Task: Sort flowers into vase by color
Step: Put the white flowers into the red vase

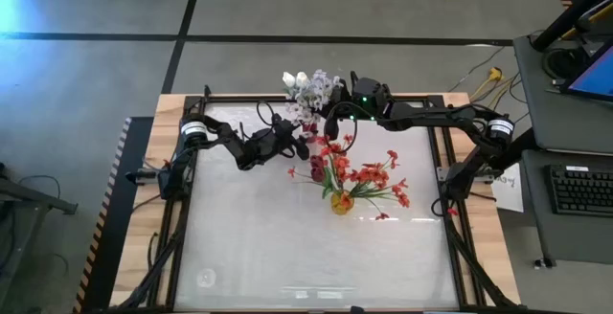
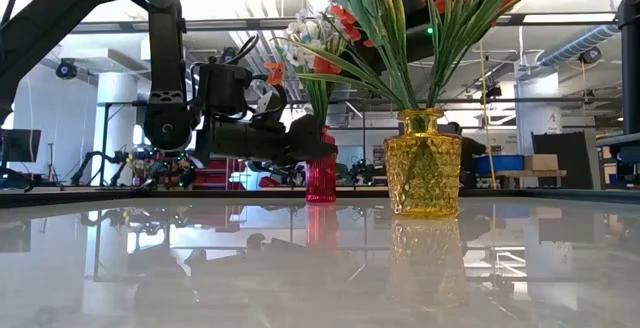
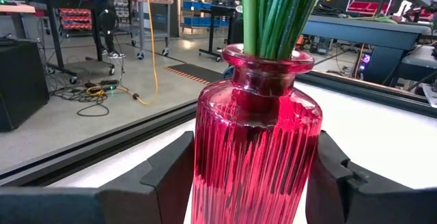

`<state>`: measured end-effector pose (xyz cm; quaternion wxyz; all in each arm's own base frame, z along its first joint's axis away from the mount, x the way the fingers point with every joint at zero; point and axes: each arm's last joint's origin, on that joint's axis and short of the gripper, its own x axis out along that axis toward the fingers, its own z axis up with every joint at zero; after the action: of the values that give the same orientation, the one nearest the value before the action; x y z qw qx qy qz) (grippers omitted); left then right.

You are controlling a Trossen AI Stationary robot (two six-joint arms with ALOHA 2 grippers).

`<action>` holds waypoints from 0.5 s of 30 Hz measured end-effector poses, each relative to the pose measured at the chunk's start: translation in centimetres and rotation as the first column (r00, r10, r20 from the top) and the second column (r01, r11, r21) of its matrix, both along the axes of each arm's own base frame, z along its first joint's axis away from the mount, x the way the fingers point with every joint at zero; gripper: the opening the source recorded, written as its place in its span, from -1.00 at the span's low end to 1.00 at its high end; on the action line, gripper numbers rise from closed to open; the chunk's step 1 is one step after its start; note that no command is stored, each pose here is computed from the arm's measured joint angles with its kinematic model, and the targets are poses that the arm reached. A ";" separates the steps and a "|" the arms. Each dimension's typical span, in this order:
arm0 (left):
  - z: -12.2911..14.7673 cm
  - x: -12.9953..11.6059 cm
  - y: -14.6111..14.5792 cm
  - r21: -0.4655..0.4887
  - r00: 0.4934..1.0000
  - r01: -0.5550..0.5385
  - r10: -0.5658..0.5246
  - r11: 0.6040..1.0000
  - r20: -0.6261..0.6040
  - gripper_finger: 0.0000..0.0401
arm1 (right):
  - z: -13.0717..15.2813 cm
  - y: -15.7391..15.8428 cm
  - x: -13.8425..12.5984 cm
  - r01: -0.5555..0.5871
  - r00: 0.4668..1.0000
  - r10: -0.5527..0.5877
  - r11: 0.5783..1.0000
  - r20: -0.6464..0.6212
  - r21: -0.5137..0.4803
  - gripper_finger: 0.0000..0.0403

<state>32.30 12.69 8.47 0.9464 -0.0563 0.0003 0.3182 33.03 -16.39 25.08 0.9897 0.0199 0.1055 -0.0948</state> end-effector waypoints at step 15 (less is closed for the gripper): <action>0.0 0.0 0.0 0.000 1.000 0.000 0.000 1.000 0.000 0.00 | -0.2 0.0 0.0 -0.008 1.000 0.007 1.000 -0.019 -0.025 -0.91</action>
<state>32.30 12.69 8.48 0.9464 -0.0563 0.0001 0.3180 33.01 -16.38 24.90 0.9892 0.0063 0.1137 -0.0925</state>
